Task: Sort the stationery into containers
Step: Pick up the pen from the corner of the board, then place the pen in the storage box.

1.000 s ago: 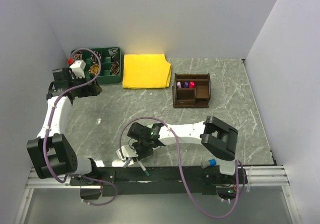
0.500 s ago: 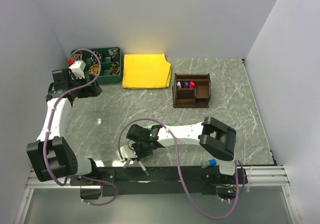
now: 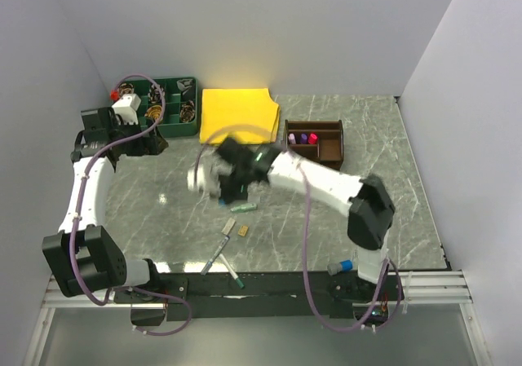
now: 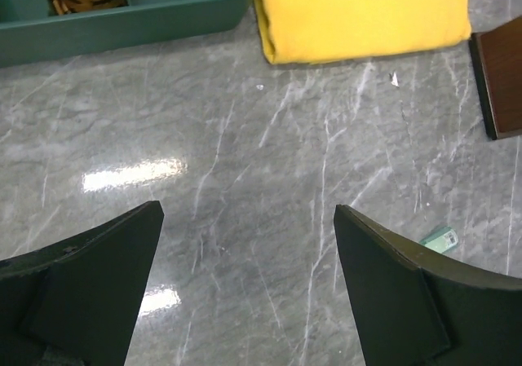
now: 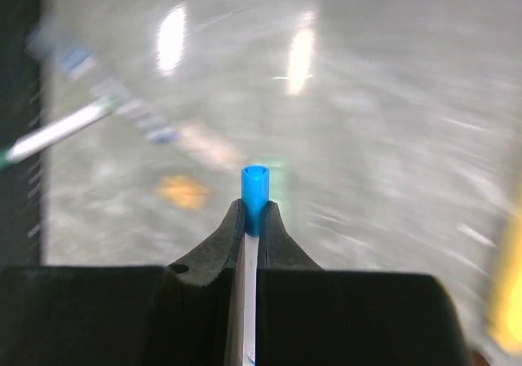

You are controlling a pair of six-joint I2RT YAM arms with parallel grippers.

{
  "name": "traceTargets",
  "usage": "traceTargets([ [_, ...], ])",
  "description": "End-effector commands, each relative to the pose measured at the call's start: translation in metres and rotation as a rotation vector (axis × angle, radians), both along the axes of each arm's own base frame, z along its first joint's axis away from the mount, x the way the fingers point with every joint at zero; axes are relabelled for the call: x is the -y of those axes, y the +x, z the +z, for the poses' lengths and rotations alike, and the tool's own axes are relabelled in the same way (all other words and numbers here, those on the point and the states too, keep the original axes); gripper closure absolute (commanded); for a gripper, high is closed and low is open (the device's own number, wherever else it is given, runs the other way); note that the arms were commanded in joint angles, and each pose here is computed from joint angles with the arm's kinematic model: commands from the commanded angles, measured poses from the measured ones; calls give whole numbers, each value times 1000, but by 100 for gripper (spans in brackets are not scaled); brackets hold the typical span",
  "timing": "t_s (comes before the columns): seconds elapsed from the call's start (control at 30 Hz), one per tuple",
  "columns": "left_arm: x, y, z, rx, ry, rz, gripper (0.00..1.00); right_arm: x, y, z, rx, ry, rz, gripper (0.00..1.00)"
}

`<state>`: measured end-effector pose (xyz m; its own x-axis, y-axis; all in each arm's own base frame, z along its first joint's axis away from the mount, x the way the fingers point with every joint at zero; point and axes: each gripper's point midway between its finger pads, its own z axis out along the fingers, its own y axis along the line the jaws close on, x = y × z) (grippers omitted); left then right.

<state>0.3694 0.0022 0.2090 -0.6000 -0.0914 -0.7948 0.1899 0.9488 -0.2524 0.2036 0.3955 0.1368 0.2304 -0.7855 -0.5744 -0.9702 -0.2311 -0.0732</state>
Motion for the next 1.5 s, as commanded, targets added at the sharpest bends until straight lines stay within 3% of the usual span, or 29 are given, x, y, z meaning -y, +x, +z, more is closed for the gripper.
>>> traceTargets([
  [0.0,22,6,23,101,14,-102,6,28,72,110,-36,278,-252,100],
  [0.1,45,9,8,66,43,-175,6,56,126,152,47,468,-413,100],
  [0.13,51,10,4,57,49,-195,5,66,134,142,44,482,-459,100],
  [0.17,66,10,0,46,50,-234,5,79,163,163,103,590,-542,100],
  [0.2,72,13,-7,19,49,-252,5,90,165,184,151,660,-576,100],
  [0.23,78,15,-10,9,51,-266,6,104,174,167,167,658,-652,100],
  [0.3,103,21,-18,-8,60,-338,6,124,185,203,280,804,-723,100],
  [0.33,111,24,-21,-12,61,-359,5,134,186,178,295,783,-771,100],
  [0.4,130,34,-30,-37,50,-398,6,151,188,200,423,897,-809,100],
  [0.43,135,39,-31,-46,43,-406,6,159,187,175,425,882,-843,100],
  [0.47,143,42,-31,-52,35,-422,6,166,189,184,479,940,-863,100],
  [0.6,162,78,-24,-39,17,-438,6,190,183,148,543,961,-906,100],
  [0.77,162,107,-15,-9,51,-424,5,214,199,137,651,1013,-974,100],
  [1.0,164,114,-26,-32,80,-444,5,224,218,131,747,1071,-1016,100],
  [1.47,162,126,-29,-24,107,-439,5,215,227,99,708,1041,-998,100],
])
